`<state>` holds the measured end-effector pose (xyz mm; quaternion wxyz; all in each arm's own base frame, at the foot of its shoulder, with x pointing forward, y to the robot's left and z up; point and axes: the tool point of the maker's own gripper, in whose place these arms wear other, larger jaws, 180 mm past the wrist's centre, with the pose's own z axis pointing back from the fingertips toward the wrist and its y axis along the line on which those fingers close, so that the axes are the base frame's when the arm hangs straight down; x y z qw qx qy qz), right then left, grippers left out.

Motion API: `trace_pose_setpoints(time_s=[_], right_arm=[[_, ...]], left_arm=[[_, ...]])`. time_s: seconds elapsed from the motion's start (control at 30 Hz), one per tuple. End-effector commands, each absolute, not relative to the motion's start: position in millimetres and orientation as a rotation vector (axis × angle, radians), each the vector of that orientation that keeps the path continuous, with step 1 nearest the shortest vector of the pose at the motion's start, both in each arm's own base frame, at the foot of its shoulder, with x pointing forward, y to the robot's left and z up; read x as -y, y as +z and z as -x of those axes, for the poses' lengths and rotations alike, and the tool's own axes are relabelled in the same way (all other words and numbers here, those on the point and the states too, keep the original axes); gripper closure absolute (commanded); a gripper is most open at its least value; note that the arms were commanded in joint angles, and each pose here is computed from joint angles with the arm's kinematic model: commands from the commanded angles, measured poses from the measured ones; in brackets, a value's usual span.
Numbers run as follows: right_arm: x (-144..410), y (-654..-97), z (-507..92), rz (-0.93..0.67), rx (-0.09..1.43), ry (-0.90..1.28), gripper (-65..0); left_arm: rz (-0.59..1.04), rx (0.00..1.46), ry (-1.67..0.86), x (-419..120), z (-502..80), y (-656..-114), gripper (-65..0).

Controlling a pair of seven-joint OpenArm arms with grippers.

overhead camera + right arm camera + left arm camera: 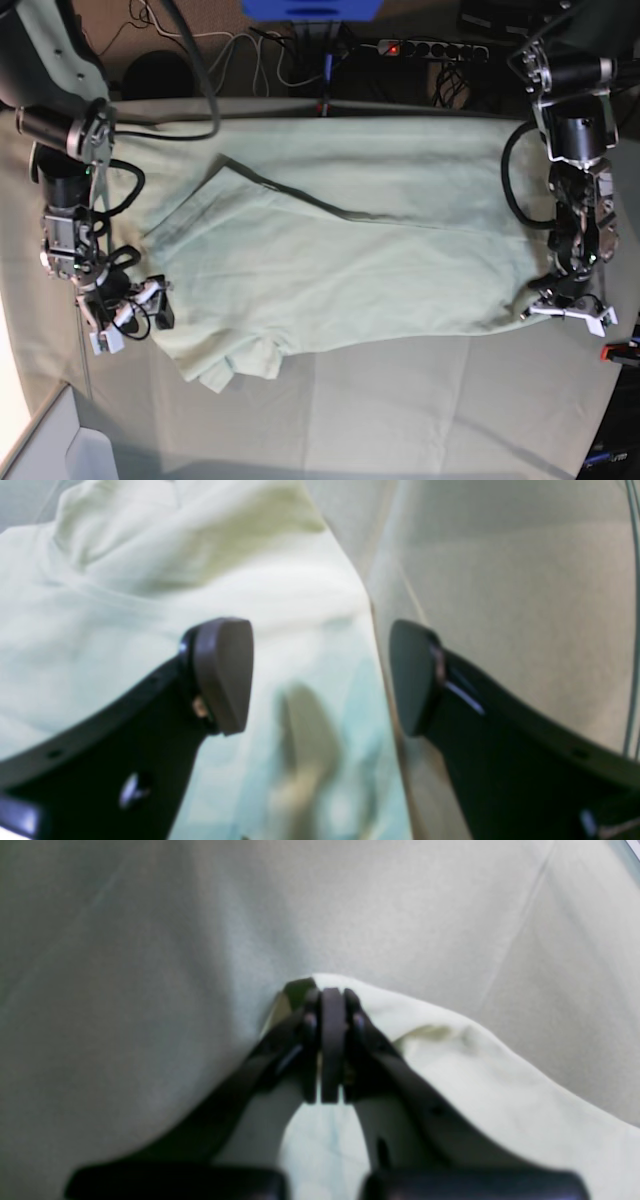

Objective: Layout the t-shirt on the table in an organized manner, then fold the t-shirt properly
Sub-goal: 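Move the right gripper along the shirt side toward the hem, then grasp the shirt side edges with both grippers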

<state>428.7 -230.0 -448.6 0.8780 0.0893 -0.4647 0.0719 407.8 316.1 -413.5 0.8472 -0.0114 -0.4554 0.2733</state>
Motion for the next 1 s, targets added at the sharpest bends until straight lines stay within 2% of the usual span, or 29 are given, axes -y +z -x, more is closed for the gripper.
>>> trace_pose_setpoints(time_s=[0.0, 0.07, 0.2, 0.47, 0.7, 0.8, 0.97], right_arm=[[249, -430, -445, -0.115, 1.038, 0.114, -43.3], [261, -433, -445, -0.046, 1.036, 0.081, -43.3], [269, -439, -439, -0.004, 1.024, 0.061, -43.1], [255, -451, -432, -0.027, 1.0, 0.066, -42.9], [229, -460, -429, -0.033, 0.955, 0.213, -42.3], [227, -461, -429, -0.033, 0.951, 0.228, -35.6], [228, -460, -430, -0.029, 0.953, 0.22, -16.0]], left_arm=[[0.016, 1.026, 0.567, -324, -421, -392, 0.0], [0.016, 1.021, 0.568, -324, -421, -393, 0.0], [0.017, 1.022, 0.569, -324, -421, -393, 0.0], [0.016, 1.022, 0.57, -324, -420, -394, 0.0], [0.011, 1.024, 0.569, -326, -420, -393, 0.0], [0.007, 1.013, 0.568, -327, -415, -398, 0.0], [0.007, 1.013, 0.568, -327, -415, -398, 0.0]])
